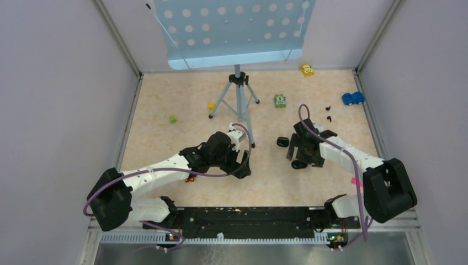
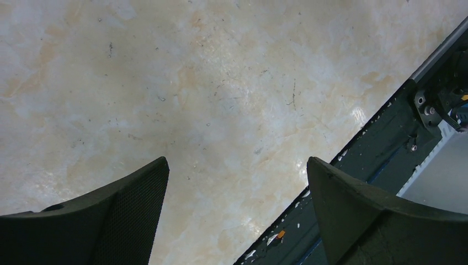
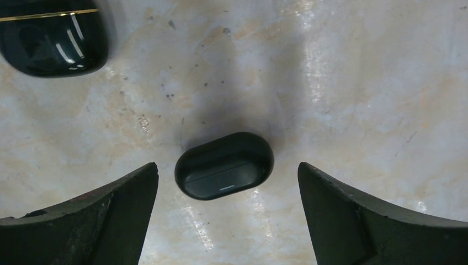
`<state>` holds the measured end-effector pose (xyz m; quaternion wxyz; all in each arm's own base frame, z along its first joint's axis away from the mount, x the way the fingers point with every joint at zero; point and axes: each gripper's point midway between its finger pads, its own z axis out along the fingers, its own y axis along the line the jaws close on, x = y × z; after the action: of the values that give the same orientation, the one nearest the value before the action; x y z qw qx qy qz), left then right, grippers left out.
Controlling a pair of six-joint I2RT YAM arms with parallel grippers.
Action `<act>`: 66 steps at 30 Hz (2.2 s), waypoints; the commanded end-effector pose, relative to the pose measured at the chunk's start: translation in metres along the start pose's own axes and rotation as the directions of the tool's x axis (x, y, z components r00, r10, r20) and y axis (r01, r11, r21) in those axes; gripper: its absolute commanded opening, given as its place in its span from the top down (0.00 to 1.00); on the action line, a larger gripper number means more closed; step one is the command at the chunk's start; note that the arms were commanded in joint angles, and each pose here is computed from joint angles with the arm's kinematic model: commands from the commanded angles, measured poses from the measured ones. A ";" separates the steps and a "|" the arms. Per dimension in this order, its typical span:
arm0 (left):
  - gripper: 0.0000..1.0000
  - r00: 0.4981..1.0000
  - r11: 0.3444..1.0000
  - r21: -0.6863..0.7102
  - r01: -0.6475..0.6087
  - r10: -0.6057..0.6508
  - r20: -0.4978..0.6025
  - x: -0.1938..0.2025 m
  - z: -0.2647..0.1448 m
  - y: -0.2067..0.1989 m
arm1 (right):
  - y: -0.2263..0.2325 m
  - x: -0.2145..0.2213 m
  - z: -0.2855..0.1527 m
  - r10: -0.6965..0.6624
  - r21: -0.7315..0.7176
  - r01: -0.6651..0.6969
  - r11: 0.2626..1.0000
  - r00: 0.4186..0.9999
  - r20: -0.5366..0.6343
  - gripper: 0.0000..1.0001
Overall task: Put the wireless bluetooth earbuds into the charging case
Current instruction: Pick up the charging case from the corner of the board, then pass from the right arm to the left
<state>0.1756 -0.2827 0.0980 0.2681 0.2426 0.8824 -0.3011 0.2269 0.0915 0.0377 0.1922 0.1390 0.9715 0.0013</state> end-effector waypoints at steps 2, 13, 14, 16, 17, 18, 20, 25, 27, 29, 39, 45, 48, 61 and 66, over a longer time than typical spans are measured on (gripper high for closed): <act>0.01 0.995 1.000 0.028 -0.010 0.008 0.095 -0.031 -0.005 -0.014 | -0.021 -0.004 0.007 0.133 0.151 -0.135 0.979 0.991 0.024 0.05; 0.01 0.995 0.999 0.037 -0.011 0.008 0.096 -0.035 -0.002 -0.016 | -0.017 0.020 0.011 0.456 0.090 -0.458 0.885 0.889 0.037 0.15; 0.01 0.996 0.999 0.034 -0.011 0.007 0.094 -0.035 -0.001 -0.016 | -0.017 0.019 0.010 0.455 0.084 -0.457 0.886 0.889 0.039 0.23; 0.01 0.996 0.999 0.034 -0.005 0.002 0.090 -0.033 0.000 -0.015 | -0.018 0.019 0.009 0.446 0.086 -0.448 0.890 0.894 0.043 0.39; 0.01 0.996 0.999 0.040 -0.002 -0.002 0.085 -0.032 0.001 -0.016 | -0.018 0.018 0.008 0.441 0.089 -0.443 0.892 0.896 0.044 0.44; 0.01 0.997 0.999 0.046 0.003 -0.006 0.080 -0.031 0.002 -0.017 | -0.018 0.017 0.008 0.436 0.088 -0.439 0.894 0.899 0.045 0.49; 0.01 0.997 0.998 0.058 0.010 -0.015 0.074 -0.030 0.003 -0.019 | -0.017 0.015 0.007 0.430 0.083 -0.433 0.898 0.902 0.048 0.52; 0.01 0.996 0.998 0.060 0.014 -0.019 0.087 -0.033 0.001 -0.020 | -0.009 0.011 0.008 0.375 0.030 -0.376 0.926 0.926 0.037 0.57; 0.01 0.995 0.998 0.056 0.032 -0.037 0.091 -0.034 0.000 -0.020 | 0.010 0.007 0.006 0.284 -0.082 -0.282 0.956 0.959 0.020 0.65; 0.01 0.995 0.997 0.067 0.048 -0.054 0.083 -0.031 0.001 -0.022 | 0.024 0.004 0.001 0.218 -0.171 -0.213 0.962 0.976 0.016 0.69; 0.01 0.977 0.974 0.095 0.206 -0.210 0.035 -0.049 0.006 -0.034 | 0.096 -0.006 -0.051 -0.046 -0.510 0.101 0.854 0.992 0.121 0.72; 0.01 0.894 0.857 0.282 0.431 -0.448 -0.006 -0.081 -0.012 -0.040 | 0.138 0.001 -0.084 -0.163 -0.615 0.279 0.737 0.957 0.239 0.73; 0.01 0.857 0.805 0.327 0.494 -0.515 -0.027 -0.088 -0.021 -0.036 | 0.149 0.003 -0.099 -0.183 -0.648 0.343 0.680 0.935 0.303 0.73; 0.22 0.821 0.759 0.363 0.541 -0.570 -0.033 -0.110 0.003 -0.033 | 0.164 0.016 -0.115 -0.242 -0.686 0.419 0.595 0.907 0.345 0.71; 0.31 0.842 0.786 0.347 0.511 -0.539 -0.018 -0.104 0.009 -0.030 | 0.168 0.019 -0.117 -0.243 -0.699 0.416 0.582 0.909 0.339 0.70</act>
<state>0.2306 -0.3277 0.1472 0.1271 -0.0170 0.8591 -0.4955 0.2025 0.2454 0.1188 0.2964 -0.1197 0.8912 0.3218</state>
